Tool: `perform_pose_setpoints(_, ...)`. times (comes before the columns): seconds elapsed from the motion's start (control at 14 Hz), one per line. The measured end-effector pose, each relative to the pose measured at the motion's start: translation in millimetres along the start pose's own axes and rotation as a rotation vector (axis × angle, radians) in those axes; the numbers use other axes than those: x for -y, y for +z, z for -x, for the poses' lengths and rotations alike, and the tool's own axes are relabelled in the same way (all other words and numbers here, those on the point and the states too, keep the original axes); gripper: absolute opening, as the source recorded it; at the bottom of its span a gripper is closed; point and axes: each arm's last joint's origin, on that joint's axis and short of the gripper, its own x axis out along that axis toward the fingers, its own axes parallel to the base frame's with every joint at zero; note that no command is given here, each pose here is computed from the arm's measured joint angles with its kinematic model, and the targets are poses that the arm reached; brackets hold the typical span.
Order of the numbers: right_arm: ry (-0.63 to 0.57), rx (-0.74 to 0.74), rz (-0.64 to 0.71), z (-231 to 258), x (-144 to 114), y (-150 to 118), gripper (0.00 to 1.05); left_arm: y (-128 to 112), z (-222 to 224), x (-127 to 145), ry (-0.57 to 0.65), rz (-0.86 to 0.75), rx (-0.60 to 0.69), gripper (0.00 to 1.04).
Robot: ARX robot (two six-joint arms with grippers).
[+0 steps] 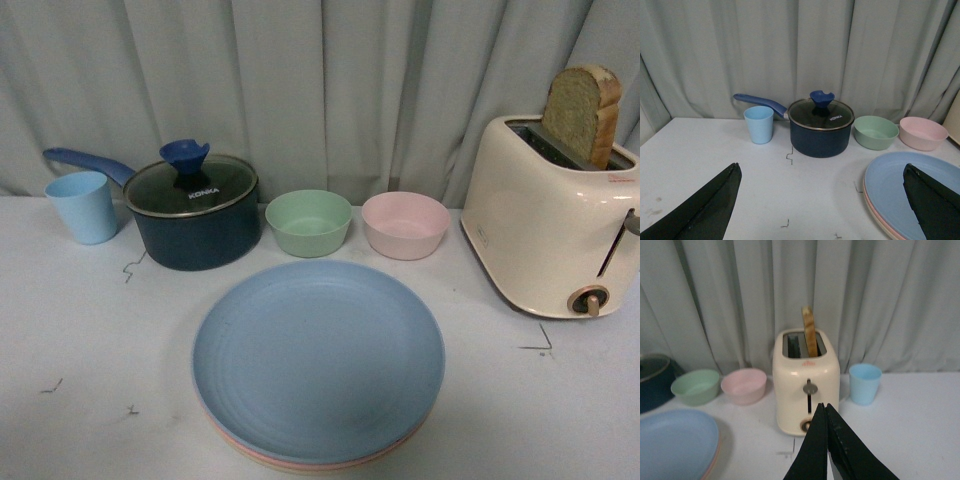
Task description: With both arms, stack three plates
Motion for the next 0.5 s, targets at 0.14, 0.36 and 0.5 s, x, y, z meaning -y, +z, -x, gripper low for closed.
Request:
perform_pose_setpoints(0.14, 0.000, -0.004, 0.000, 3.2, 0.1, -7.4, 0.02, 0.0, 0.0, 0.0, 0.000, 0.000, 0.000, 0.98)
perform_pose_setpoints(0.36, 0.000, 0.013, 0.000, 10.7, 0.0, -5.1, 0.02, 0.0, 0.0, 0.0, 0.000, 0.000, 0.000, 0.98)
perform_pose_setpoints(0.5, 0.000, 0.014, 0.000, 14.3, 0.0, -4.9, 0.02, 0.0, 0.0, 0.0, 0.000, 0.000, 0.000, 0.98)
